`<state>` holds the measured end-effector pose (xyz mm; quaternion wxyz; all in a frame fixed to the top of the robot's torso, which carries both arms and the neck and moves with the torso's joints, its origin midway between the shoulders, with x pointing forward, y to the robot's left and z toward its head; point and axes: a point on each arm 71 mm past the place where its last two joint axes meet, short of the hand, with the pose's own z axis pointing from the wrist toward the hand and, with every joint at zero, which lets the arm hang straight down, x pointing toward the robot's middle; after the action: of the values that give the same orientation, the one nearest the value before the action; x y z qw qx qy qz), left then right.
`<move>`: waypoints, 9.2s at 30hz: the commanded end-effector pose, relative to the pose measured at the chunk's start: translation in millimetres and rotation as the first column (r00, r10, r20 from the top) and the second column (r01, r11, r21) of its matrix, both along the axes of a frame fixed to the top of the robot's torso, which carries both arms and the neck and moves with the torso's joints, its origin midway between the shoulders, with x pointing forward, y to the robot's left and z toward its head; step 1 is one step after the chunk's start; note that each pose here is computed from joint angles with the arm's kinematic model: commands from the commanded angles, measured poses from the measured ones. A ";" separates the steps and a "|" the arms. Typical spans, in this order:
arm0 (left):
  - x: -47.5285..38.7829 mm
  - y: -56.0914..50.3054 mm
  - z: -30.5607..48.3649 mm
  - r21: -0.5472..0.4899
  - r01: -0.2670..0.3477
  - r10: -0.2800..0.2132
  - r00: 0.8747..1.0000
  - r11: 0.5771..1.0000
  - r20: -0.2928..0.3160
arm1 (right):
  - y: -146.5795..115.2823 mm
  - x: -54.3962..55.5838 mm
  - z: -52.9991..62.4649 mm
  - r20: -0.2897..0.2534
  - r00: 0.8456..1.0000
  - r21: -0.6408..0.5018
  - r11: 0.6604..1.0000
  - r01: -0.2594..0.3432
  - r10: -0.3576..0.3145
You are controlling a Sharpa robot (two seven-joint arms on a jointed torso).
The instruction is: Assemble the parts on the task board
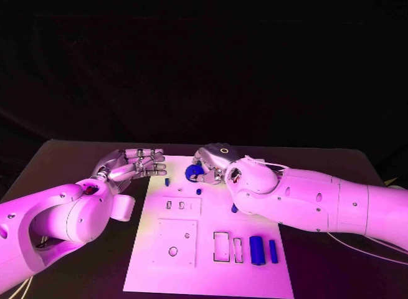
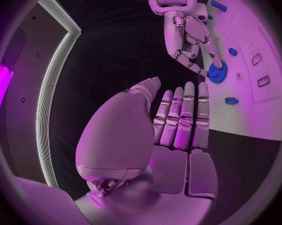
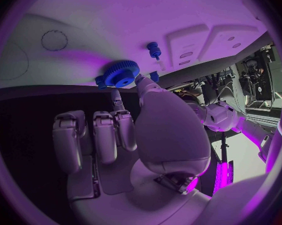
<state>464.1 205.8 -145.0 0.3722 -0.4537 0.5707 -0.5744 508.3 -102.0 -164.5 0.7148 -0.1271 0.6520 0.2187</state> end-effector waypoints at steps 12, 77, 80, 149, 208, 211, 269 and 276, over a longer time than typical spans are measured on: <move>-0.7 -1.3 1.1 -0.003 0.014 -0.014 1.000 1.000 0.003 | -4.2 -0.2 -6.0 -0.081 0.997 -0.036 0.999 0.009 -0.011; 3.3 2.6 -1.4 0.001 0.015 -0.015 1.000 1.000 -0.001 | -202.5 -24.7 -9.2 -0.266 0.958 0.254 0.952 0.172 -0.103; 3.3 2.8 -1.5 0.001 0.015 -0.015 1.000 1.000 -0.001 | -203.7 -22.6 -11.1 -0.265 0.958 0.249 0.952 0.179 -0.111; 8.2 10.9 -3.8 0.012 -0.003 0.003 1.000 1.000 -0.009 | -122.8 -47.6 7.1 -0.067 0.995 0.291 0.952 0.095 -0.079; 9.5 2.7 -5.5 0.014 0.007 -0.006 1.000 1.000 -0.023 | 26.5 -70.6 -50.0 -0.206 0.972 0.090 0.991 -0.096 0.113; 9.5 2.7 -5.4 0.014 0.007 -0.006 1.000 1.000 -0.023 | 27.1 -70.2 -50.6 -0.207 0.972 0.086 0.992 -0.097 0.113; 10.1 4.5 -5.9 0.015 0.005 -0.004 1.000 1.000 -0.026 | 27.6 -71.9 -47.3 -0.157 0.983 0.101 0.991 -0.085 0.100; 10.3 4.8 -6.1 0.019 0.006 -0.005 1.000 1.000 -0.026 | 23.9 -73.4 -43.9 -0.129 0.987 0.129 0.989 -0.078 0.094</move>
<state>474.8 212.6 -152.1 0.3713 -0.4632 0.5793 -0.5586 435.8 -77.3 -211.2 0.6519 -0.0995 0.6918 0.2942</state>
